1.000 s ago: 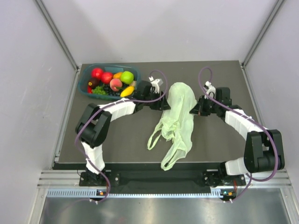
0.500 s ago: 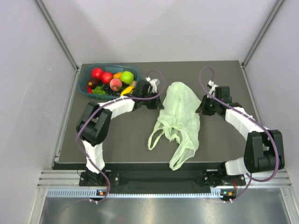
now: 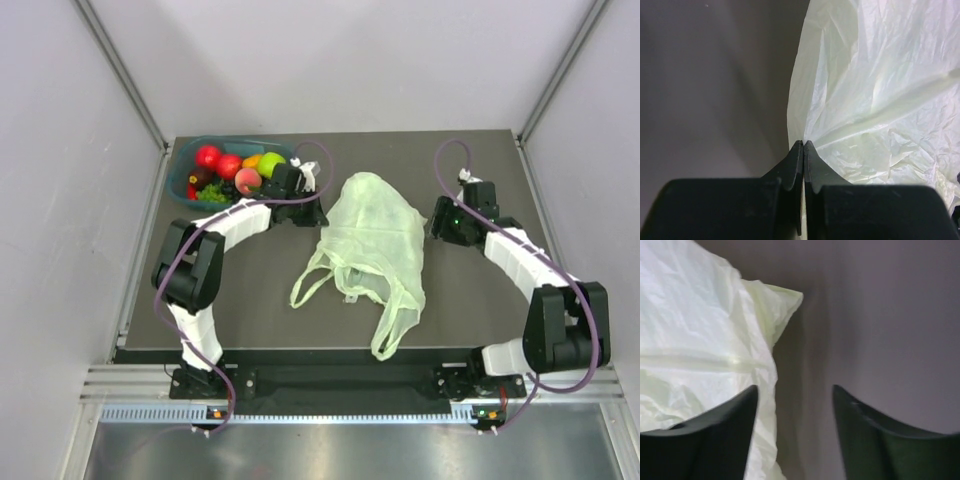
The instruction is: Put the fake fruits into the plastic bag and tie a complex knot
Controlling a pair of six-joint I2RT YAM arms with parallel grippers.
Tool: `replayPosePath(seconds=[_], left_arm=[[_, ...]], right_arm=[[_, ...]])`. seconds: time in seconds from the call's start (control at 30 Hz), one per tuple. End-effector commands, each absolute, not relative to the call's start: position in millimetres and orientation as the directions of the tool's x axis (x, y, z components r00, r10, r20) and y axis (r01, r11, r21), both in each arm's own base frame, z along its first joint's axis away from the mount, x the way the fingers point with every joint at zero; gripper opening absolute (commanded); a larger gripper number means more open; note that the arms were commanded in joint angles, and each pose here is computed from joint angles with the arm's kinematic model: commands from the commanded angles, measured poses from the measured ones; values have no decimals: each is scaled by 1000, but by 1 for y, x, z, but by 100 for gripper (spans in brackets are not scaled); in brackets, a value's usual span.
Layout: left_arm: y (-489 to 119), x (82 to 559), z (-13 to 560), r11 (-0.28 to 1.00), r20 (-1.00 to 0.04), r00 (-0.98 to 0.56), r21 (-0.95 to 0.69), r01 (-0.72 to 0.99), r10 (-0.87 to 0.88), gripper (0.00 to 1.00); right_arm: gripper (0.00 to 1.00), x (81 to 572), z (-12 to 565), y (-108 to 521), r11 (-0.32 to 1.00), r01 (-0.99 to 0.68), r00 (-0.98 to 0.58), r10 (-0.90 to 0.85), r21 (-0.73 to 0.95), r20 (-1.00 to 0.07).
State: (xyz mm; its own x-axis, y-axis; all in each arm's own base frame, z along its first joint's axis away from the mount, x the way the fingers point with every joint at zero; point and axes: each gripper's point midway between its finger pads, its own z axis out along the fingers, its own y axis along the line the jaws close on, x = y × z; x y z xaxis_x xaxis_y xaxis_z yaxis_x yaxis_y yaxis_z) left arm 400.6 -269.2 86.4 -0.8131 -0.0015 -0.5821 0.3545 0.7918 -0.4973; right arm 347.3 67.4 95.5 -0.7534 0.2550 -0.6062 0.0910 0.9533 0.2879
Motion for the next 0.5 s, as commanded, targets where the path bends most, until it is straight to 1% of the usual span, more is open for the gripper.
replayPosePath(seconds=[0.0, 0.07, 0.1, 0.23, 0.27, 0.33, 0.4, 0.47], left_arm=[[-278, 410, 118, 758, -648, -762, -488, 433, 18, 0], [-280, 412, 120, 756, -659, -752, -477, 448, 30, 0], [-278, 414, 118, 766, -659, -751, -467, 443, 33, 0], [-275, 412, 112, 773, -656, -753, -450, 448, 55, 0], [-275, 412, 110, 775, -654, -754, -448, 445, 55, 0], [-272, 414, 106, 786, -652, -756, -436, 439, 60, 0], [-269, 415, 102, 800, -652, -755, -416, 433, 70, 0], [-266, 415, 97, 808, -649, -757, -403, 430, 79, 0]], right_arm=[[68, 352, 136, 82, 933, -30, -667, 248, 358, -703], [80, 350, 145, 85, 927, -50, -640, 256, 372, -724], [80, 352, 146, 84, 927, -48, -634, 259, 371, -729], [74, 370, 141, 79, 932, 12, -642, 284, 361, -712], [69, 378, 137, 79, 934, 25, -650, 286, 356, -704], [66, 387, 132, 74, 937, 61, -651, 299, 345, -698], [67, 394, 124, 75, 933, 70, -660, 308, 353, -685], [75, 399, 120, 88, 915, 24, -674, 313, 403, -669]])
